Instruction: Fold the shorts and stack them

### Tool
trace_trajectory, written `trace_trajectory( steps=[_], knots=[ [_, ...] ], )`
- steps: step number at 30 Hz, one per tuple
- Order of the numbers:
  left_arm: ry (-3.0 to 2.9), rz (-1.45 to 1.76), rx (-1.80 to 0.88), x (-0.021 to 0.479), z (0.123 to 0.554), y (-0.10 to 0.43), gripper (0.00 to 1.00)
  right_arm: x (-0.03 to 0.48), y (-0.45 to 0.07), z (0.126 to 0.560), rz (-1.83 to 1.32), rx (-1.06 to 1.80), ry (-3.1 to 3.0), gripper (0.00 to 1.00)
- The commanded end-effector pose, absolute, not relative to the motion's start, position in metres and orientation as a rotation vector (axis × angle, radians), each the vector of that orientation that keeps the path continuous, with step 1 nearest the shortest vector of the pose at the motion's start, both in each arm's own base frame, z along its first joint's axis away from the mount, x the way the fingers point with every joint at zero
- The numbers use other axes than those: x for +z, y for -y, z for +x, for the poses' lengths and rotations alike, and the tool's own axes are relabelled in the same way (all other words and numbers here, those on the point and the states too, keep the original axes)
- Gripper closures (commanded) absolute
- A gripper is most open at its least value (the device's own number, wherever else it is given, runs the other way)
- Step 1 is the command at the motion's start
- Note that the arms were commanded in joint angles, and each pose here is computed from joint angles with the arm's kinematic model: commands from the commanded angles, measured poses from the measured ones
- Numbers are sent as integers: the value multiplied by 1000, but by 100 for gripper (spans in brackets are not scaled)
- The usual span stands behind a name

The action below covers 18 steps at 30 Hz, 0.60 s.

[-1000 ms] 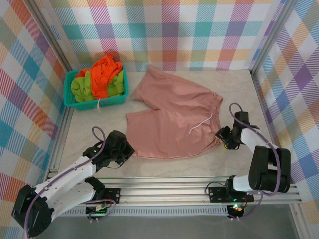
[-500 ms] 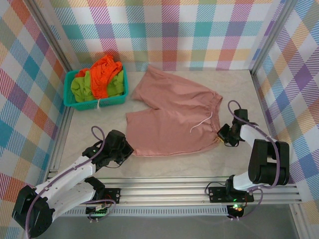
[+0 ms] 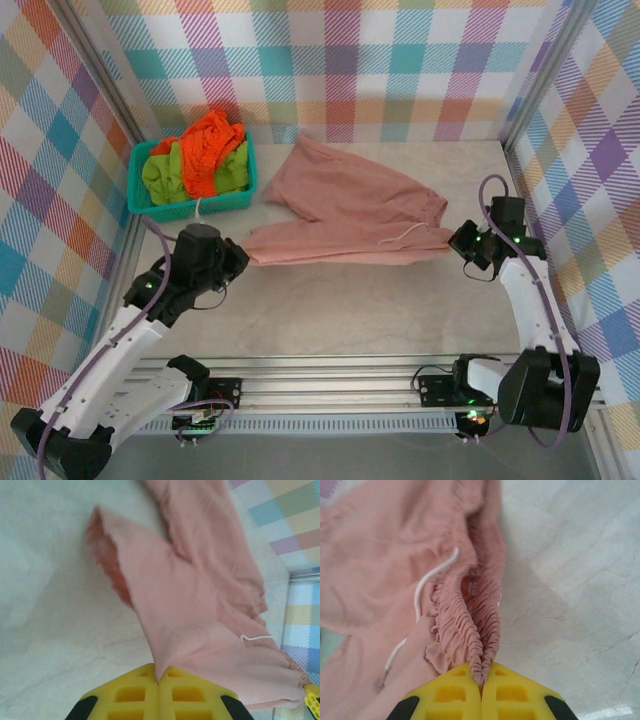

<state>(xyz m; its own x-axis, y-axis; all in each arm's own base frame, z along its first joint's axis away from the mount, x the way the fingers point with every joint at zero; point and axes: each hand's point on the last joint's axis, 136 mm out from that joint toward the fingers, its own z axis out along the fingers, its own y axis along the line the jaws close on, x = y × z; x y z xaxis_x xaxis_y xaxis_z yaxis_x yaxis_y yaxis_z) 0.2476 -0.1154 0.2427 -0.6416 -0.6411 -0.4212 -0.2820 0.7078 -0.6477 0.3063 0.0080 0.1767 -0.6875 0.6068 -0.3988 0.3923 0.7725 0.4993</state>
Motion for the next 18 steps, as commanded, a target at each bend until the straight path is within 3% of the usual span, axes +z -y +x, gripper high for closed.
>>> trace_trajectory(
  steps=[1, 9, 18],
  knots=[
    [-2223, -606, -571, 278, 249, 95, 100, 203, -7, 292, 710, 494, -2407, 100],
    [-2040, -470, -551, 388, 257, 87, 100, 254, -11, 279, 656, 515, -2331, 100],
    [-2032, -400, -568, 409, 286, 108, 100, 243, -9, 274, 673, 483, -2367, 100]
  ],
)
